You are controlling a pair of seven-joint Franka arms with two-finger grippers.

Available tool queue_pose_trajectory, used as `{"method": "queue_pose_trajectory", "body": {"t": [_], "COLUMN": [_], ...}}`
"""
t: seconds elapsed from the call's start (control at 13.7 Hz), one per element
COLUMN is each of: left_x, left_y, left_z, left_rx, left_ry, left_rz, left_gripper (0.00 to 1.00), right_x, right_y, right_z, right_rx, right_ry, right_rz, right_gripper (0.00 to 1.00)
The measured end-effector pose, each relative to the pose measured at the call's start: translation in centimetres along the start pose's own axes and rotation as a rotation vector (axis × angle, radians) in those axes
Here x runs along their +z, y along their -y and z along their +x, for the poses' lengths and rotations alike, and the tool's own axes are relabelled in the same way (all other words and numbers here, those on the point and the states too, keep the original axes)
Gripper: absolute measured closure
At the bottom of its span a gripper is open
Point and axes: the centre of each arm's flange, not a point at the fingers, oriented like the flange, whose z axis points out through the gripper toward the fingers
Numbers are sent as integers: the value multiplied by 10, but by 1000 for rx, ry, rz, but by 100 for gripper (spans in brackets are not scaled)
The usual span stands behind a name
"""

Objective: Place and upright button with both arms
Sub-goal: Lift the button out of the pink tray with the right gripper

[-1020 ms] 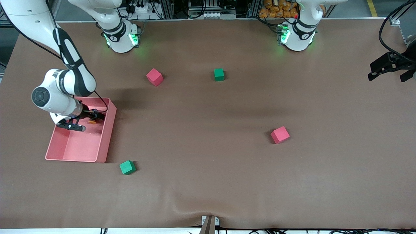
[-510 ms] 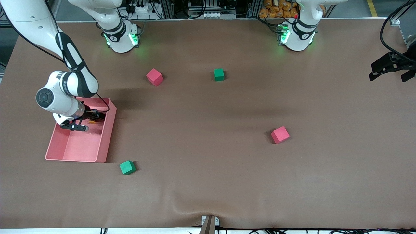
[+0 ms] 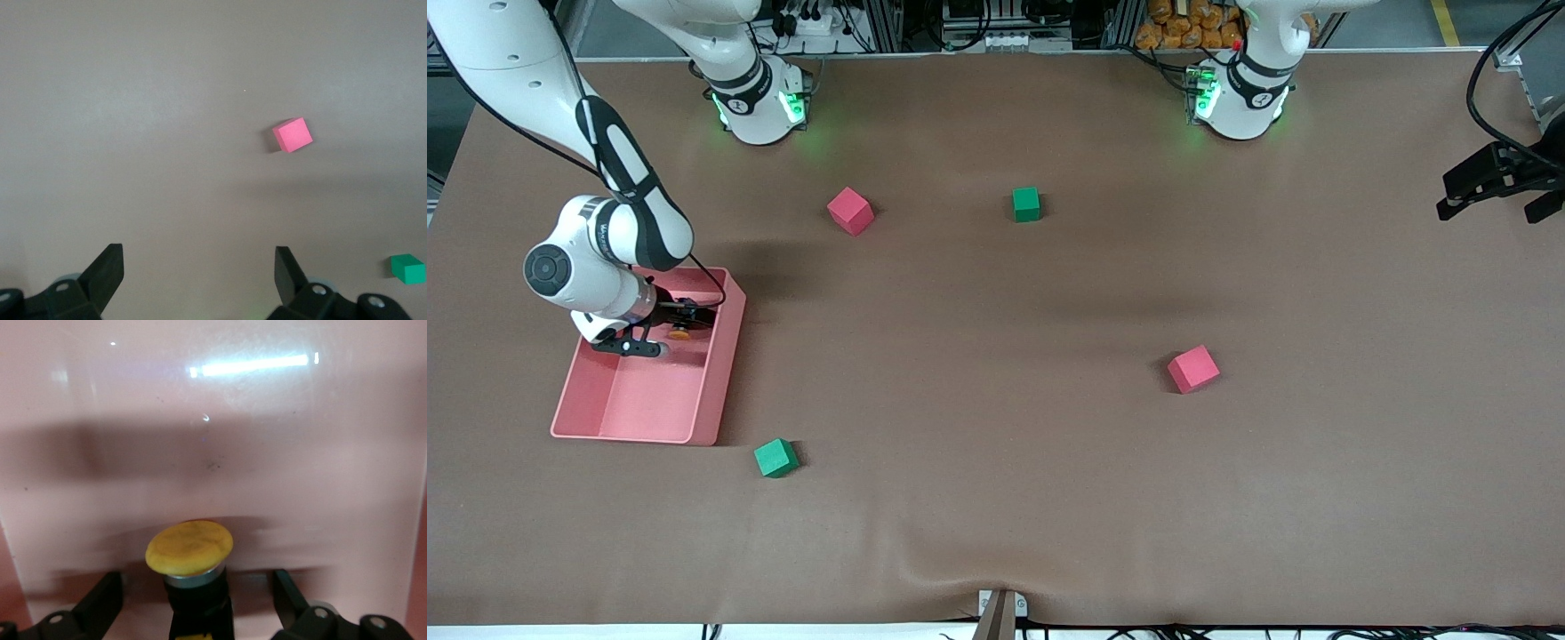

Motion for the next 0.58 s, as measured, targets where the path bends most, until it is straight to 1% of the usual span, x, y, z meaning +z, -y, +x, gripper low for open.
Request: {"method": "queue_pose_trajectory", "body": {"t": [0.29,0.36,0.44,0.58], "left_x": [0,0,0,1], "left_y": [3,3,3,3], "left_z": [0,0,0,0], "left_rx": [-5,-5,-5,-5], "left_ry": [0,1,1,3], "left_rz": [0,0,0,0], "left_gripper": [0,0,0,0], "right_x": [-2,-3,-2,-3], "right_y": [0,0,0,0], "right_z": [1,1,1,1], "right_rx": [-3,-4,-6,-34], "right_ry": [-5,-5,-6,-9], "right_rz": [0,0,0,0], "right_gripper": [49,61,67,70]}}
